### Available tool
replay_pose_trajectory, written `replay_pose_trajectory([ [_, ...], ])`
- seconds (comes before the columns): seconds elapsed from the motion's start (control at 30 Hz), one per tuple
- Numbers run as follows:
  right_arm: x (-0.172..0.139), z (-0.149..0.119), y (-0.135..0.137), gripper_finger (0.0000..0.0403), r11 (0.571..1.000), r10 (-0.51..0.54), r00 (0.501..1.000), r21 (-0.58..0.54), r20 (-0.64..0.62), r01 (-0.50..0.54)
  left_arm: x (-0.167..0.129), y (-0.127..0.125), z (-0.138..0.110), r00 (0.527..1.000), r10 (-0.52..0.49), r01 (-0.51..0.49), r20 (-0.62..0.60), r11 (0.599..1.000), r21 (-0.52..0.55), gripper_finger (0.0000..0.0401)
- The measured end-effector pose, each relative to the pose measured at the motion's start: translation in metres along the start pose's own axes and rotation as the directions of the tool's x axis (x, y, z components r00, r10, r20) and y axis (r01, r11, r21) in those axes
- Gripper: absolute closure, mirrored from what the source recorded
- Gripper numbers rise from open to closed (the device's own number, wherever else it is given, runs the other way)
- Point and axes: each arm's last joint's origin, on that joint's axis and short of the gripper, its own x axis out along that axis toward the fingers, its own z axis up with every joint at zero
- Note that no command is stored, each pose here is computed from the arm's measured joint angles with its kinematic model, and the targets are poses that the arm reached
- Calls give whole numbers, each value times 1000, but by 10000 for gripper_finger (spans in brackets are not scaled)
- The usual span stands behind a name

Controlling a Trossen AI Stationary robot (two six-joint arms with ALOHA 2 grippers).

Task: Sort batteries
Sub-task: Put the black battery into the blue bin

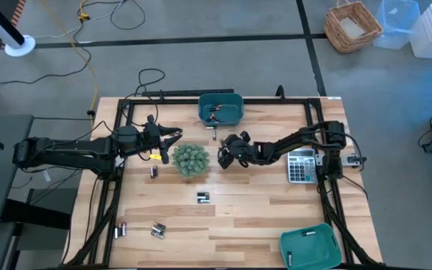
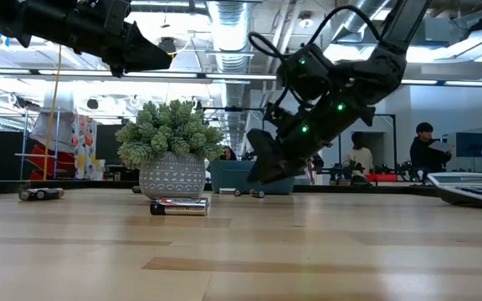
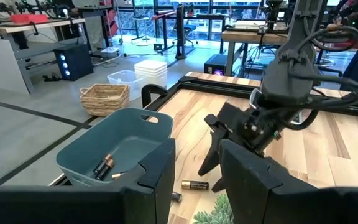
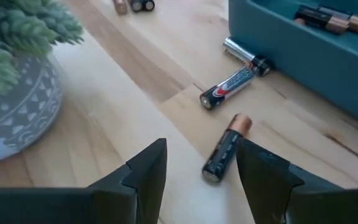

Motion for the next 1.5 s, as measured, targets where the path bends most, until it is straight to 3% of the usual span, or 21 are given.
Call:
replay_pose_trajectory([
  [0.43,28,-8,5,205,990,-142,989,-31,-29,141,0,0,0,1000,0,0,-2,1000,1,283],
  [0.53,30,-8,1,237,988,-156,987,-10,-46,156,0,0,-1,1000,0,0,-7,1000,3,283],
  [0.8,30,-9,-2,369,986,-170,983,-17,-66,169,0,0,-1,1000,0,0,-7,1000,5,283],
  [1.5,18,-3,4,370,986,-151,987,-79,-64,145,0,0,-3,999,-1,1,-32,1000,-1,283],
])
